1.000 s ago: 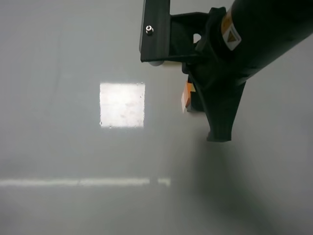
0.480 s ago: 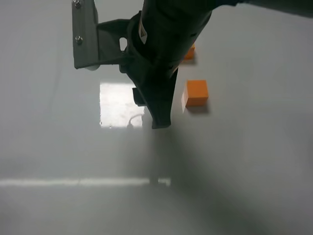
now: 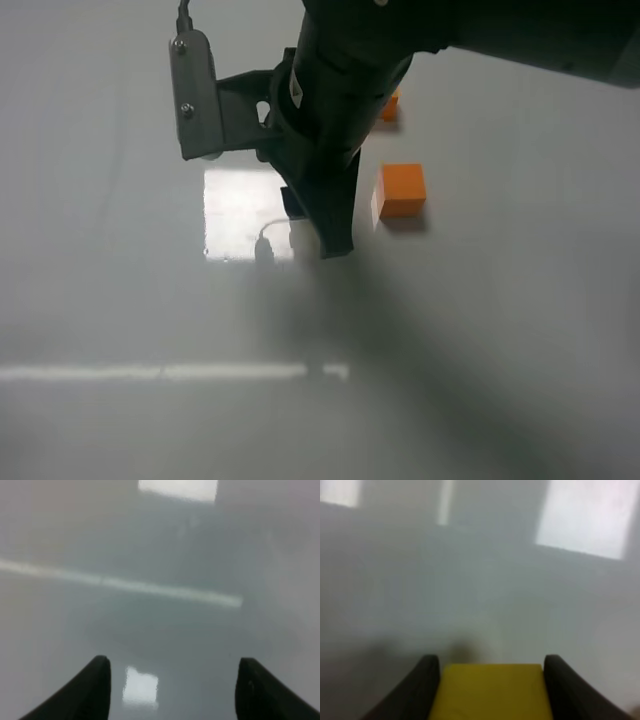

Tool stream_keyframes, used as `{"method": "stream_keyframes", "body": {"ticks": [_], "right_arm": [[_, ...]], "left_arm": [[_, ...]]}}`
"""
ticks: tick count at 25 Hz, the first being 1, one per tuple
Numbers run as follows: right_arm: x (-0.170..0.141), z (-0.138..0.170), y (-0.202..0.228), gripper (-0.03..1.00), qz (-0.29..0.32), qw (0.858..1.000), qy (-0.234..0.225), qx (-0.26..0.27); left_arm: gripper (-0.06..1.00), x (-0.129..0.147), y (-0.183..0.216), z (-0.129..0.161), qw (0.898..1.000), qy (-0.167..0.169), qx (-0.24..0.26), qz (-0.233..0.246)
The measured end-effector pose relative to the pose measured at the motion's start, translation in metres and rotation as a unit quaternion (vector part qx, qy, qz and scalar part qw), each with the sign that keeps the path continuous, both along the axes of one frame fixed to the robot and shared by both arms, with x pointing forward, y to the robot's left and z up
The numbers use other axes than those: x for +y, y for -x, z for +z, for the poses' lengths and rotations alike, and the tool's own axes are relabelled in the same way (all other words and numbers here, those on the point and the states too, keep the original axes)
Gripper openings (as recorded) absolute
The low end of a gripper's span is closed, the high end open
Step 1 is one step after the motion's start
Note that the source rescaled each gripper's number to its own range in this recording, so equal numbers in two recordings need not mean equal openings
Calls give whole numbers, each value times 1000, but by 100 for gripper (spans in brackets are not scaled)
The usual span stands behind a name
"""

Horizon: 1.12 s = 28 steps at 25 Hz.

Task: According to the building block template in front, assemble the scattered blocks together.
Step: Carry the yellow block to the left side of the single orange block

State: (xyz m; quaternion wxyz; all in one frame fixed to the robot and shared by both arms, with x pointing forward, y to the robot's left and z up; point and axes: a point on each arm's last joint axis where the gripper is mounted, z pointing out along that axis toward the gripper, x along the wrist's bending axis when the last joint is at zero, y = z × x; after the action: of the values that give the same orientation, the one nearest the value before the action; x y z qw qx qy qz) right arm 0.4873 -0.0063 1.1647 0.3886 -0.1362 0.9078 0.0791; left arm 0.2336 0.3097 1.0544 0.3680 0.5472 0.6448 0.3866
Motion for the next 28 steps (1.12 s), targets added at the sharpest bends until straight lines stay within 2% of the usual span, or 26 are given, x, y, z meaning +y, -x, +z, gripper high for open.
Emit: {"method": "stream_keyframes", "body": {"ticks": [9, 22, 28], "right_arm": [[-24, -3, -26, 2, -29, 999, -12, 33], [-20, -18, -32, 0, -27, 998, 15, 47], [-24, -16, -36, 0, -35, 998, 26, 35]], "left_arm": [[36, 0, 0, 0, 1000, 0, 0, 0], [36, 0, 0, 0, 1000, 0, 0, 0], [36, 0, 0, -1, 1000, 0, 1, 0]]}}
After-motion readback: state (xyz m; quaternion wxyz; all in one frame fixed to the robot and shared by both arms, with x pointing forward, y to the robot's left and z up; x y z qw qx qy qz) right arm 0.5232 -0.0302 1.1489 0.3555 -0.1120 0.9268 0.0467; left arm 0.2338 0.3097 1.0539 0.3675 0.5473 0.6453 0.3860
